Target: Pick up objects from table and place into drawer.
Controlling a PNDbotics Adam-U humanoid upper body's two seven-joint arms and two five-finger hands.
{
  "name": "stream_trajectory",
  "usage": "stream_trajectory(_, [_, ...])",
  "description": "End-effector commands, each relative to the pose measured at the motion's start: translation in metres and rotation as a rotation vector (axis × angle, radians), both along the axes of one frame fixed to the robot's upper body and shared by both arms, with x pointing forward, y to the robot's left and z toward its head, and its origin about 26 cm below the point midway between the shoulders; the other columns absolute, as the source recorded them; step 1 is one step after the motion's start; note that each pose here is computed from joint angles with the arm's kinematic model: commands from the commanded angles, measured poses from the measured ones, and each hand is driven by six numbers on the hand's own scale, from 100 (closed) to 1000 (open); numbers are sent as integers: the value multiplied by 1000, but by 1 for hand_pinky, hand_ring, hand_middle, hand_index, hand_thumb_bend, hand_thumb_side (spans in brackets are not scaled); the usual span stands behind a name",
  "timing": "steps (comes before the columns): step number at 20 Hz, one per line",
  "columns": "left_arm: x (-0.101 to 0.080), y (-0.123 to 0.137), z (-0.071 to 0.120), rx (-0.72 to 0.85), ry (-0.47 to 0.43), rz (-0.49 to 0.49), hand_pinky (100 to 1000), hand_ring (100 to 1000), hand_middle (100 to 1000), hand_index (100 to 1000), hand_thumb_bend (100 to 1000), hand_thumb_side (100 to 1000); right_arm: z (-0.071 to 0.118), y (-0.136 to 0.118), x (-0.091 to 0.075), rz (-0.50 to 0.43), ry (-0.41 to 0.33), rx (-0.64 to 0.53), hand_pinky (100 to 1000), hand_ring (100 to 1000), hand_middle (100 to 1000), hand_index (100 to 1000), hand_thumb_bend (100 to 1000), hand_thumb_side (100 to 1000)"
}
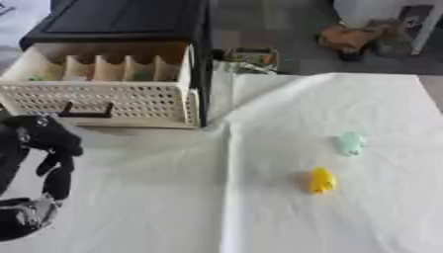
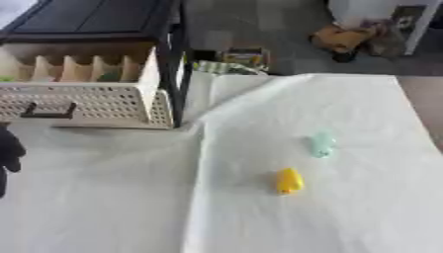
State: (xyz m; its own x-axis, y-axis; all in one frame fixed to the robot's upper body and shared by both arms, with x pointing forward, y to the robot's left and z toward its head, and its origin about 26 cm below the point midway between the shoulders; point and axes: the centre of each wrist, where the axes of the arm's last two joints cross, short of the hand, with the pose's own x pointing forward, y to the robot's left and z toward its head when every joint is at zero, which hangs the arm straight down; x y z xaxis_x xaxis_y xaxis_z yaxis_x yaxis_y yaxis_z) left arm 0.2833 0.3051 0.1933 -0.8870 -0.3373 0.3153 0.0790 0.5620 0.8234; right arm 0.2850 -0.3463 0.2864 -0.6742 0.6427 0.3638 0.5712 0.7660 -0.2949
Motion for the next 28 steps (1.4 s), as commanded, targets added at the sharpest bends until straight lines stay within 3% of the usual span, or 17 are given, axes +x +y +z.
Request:
stream_trajectory(1, [-5,9,8,192,33,35,143,417,532,763,105,408,1,-1,-4,-10,-48,-22,570,626,337,744,353,894])
stream_trajectory(6, [-11,24,13,445,101,116,180,451,548,798,105,408,-11,-3,-4,-25,-54,1,573,626,338,740,345,882])
stream_trajectory(13, [-12,34,33,737,120,210,255,525,602,892,105,408,-20,-3,-5,-22,-61,7,575,625,335,739,351,891])
stream_trajectory(20, [-9,30,39,888,126,281,281,549,612,901,105,408,-31,-4,-6,-15,-61,34,576,624,334,733,341,877])
stream_trajectory(28, [-3,24,65,946,165,358,295,572,640,918,105,408,-38,-6,-7,-27,-64,64,575,621,330,730,339,869])
